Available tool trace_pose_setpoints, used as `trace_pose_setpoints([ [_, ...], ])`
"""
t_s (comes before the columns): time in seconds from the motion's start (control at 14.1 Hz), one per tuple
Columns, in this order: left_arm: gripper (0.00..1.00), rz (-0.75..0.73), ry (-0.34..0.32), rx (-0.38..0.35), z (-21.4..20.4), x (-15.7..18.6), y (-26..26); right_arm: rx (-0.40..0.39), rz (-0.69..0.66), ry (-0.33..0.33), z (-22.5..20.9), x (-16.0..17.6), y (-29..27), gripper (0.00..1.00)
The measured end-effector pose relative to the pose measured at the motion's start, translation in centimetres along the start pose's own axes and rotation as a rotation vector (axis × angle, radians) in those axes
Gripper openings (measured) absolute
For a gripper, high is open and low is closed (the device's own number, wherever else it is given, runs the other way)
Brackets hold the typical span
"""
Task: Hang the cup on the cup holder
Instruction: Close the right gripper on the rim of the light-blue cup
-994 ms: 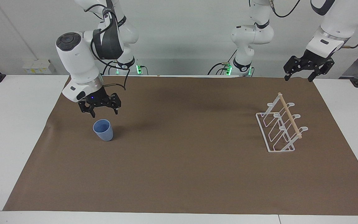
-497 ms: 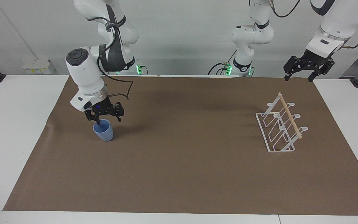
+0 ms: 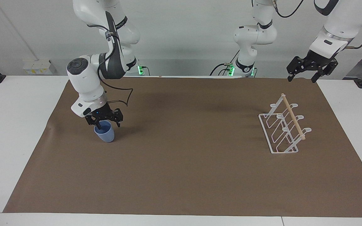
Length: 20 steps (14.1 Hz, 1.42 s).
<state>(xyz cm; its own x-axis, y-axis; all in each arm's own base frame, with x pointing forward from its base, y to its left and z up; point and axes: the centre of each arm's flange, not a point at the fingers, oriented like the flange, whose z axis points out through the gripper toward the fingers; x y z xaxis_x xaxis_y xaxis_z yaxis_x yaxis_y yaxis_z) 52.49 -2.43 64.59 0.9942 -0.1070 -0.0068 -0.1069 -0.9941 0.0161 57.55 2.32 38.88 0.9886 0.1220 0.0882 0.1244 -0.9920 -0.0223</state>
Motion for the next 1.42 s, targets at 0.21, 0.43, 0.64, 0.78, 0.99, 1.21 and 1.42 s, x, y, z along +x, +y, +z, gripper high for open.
trace_pose_setpoints([
  [0.21,1.00,0.009,0.000,0.001,0.0,0.0,0.5,0.001,0.000,-0.008,0.4,-0.2,0.0,0.88],
  [0.43,1.00,0.016,0.000,0.001,0.0,0.0,0.9,0.002,-0.001,-0.008,1.1,-0.6,-0.1,0.87],
  [0.64,1.00,0.024,0.000,0.001,0.0,0.1,1.3,0.002,-0.001,-0.008,1.6,-0.9,-0.1,0.85],
  [0.78,1.00,0.024,0.000,0.001,0.0,0.1,1.3,0.002,-0.001,-0.011,1.8,-0.9,-0.1,0.81],
  [0.99,1.00,0.024,0.000,0.001,0.0,0.1,1.3,0.003,-0.001,-0.015,2.0,-1.0,-0.1,0.67],
  [1.21,1.00,0.024,0.000,0.001,0.0,0.1,1.3,0.004,-0.001,-0.016,2.0,-1.0,-0.1,0.42],
  [1.42,1.00,0.024,0.000,0.001,0.0,0.1,1.3,0.004,0.001,-0.016,2.0,-1.1,-0.1,0.26],
])
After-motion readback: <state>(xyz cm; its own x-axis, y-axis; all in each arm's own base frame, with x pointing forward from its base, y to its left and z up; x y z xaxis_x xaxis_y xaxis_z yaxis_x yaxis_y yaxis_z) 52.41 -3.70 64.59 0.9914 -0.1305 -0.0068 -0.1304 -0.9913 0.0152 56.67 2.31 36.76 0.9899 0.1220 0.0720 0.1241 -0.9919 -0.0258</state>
